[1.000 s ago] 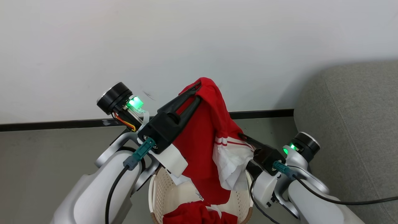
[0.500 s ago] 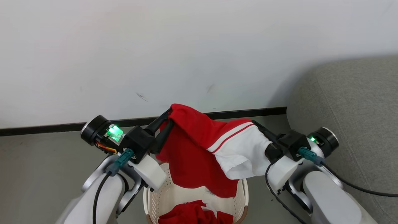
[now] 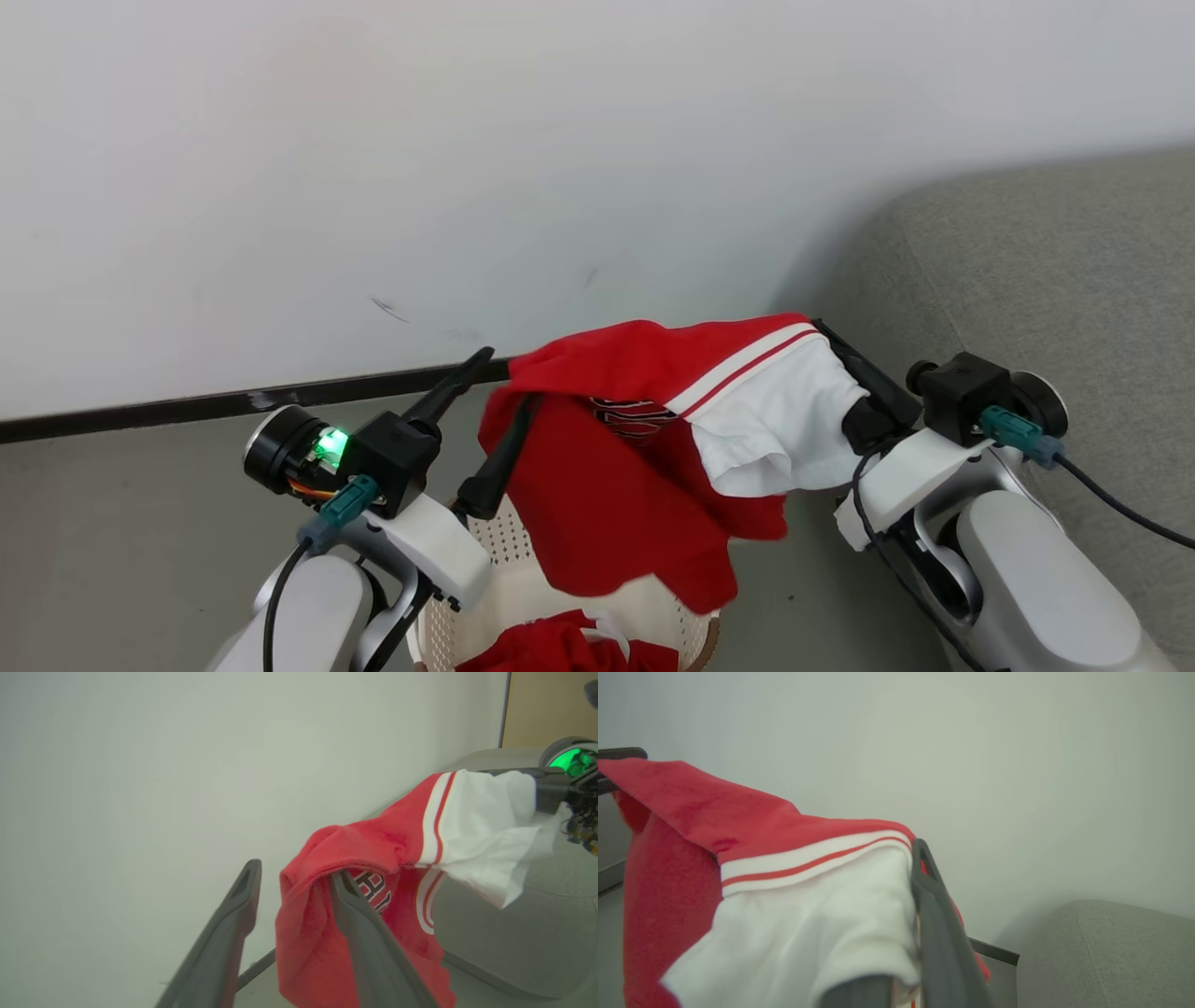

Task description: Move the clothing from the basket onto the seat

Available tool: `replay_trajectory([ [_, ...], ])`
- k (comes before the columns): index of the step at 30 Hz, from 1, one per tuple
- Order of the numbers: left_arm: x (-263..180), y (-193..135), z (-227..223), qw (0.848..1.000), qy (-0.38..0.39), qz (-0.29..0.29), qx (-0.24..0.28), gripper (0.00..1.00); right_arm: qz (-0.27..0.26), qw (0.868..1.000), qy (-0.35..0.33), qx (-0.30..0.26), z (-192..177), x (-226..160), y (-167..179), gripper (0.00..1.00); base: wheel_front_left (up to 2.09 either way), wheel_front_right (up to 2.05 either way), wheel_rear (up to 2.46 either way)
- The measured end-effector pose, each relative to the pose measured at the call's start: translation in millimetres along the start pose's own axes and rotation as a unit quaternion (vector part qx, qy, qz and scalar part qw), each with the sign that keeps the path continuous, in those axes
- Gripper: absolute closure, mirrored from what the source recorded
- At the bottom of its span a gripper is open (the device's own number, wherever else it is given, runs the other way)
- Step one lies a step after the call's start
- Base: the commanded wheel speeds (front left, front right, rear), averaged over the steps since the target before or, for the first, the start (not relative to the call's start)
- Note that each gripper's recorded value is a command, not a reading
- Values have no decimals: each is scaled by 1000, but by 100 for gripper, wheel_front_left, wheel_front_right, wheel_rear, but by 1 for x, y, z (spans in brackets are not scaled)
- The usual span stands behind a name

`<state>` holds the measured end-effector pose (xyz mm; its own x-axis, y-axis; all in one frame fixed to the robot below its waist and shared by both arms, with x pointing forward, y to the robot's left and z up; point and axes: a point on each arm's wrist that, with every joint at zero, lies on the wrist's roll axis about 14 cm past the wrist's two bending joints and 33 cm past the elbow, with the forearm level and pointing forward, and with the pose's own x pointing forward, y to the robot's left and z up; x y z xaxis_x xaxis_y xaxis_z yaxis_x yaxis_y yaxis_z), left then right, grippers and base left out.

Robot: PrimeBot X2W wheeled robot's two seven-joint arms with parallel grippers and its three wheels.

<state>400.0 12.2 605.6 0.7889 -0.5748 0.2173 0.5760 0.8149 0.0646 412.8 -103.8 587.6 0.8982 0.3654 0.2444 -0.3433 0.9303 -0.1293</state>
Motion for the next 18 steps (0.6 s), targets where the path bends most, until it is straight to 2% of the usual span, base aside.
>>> replay_trajectory([
  [6,3,-6,-1,1000,-6,-3,-22,0,-30,999,-13,7,10,-9,-24,100,0,0,0],
  [18,9,-25,-10,998,-3,-23,-59,0,-101,994,-18,-29,24,-43,-86,100,0,0,0],
])
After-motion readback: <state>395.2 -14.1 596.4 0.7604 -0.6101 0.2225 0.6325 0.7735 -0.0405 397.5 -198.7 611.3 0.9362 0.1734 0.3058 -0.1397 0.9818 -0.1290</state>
